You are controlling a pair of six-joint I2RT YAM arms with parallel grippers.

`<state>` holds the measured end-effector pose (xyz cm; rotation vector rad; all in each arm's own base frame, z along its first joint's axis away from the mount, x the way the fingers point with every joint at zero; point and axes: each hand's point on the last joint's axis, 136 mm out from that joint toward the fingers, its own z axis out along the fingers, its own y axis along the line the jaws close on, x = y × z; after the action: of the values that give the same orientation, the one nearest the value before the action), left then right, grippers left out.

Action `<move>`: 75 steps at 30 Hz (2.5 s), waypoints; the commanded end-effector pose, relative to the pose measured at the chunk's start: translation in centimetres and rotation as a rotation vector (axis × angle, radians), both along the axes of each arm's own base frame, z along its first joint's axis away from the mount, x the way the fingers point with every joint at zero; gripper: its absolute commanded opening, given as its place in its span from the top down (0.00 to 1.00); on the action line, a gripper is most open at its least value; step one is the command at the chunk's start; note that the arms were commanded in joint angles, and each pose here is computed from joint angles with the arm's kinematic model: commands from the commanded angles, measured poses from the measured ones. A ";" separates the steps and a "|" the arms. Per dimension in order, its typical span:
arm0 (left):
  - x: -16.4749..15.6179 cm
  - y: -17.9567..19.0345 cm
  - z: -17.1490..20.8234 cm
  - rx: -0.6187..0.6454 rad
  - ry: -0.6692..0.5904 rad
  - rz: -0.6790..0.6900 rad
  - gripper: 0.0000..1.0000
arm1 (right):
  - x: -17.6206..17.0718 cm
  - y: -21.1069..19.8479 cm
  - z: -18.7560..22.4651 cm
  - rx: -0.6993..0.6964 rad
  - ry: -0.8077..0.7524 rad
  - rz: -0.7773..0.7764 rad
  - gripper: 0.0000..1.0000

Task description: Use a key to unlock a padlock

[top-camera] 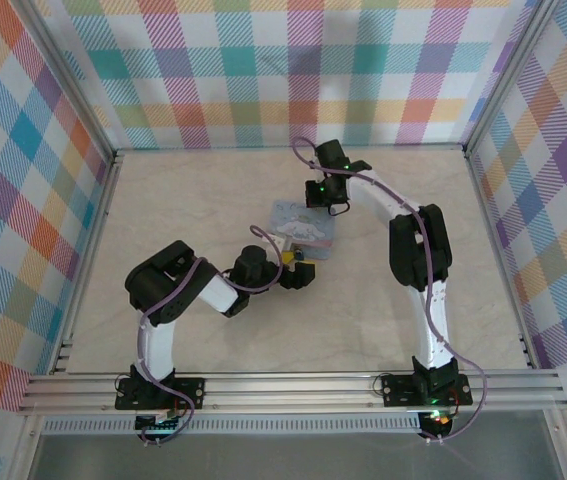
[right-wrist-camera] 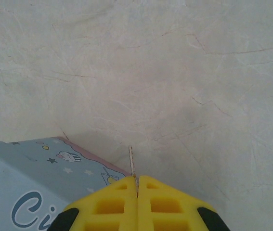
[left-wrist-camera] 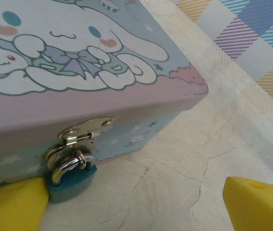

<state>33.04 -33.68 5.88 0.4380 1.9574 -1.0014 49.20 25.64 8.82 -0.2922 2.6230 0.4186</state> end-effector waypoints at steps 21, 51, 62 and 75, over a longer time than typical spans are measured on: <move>1.0 -2.4 1.7 -0.113 -0.004 -0.040 0.14 | -3.1 0.9 -1.7 0.005 0.082 0.047 1.00; 0.9 -1.3 1.9 -0.123 0.001 -0.036 0.23 | -3.5 1.1 -1.7 0.015 0.088 0.048 1.00; 1.8 -1.5 0.7 -0.143 0.096 -0.029 0.27 | -3.5 0.8 -1.4 0.013 0.073 0.044 1.00; 1.8 -0.9 0.2 -0.132 0.122 -0.002 0.27 | -1.2 -1.7 7.0 -0.006 -0.126 -0.047 1.00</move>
<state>34.06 -34.89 6.15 0.3360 1.9863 -1.1831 48.37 24.56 11.51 -0.2713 2.5680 0.3811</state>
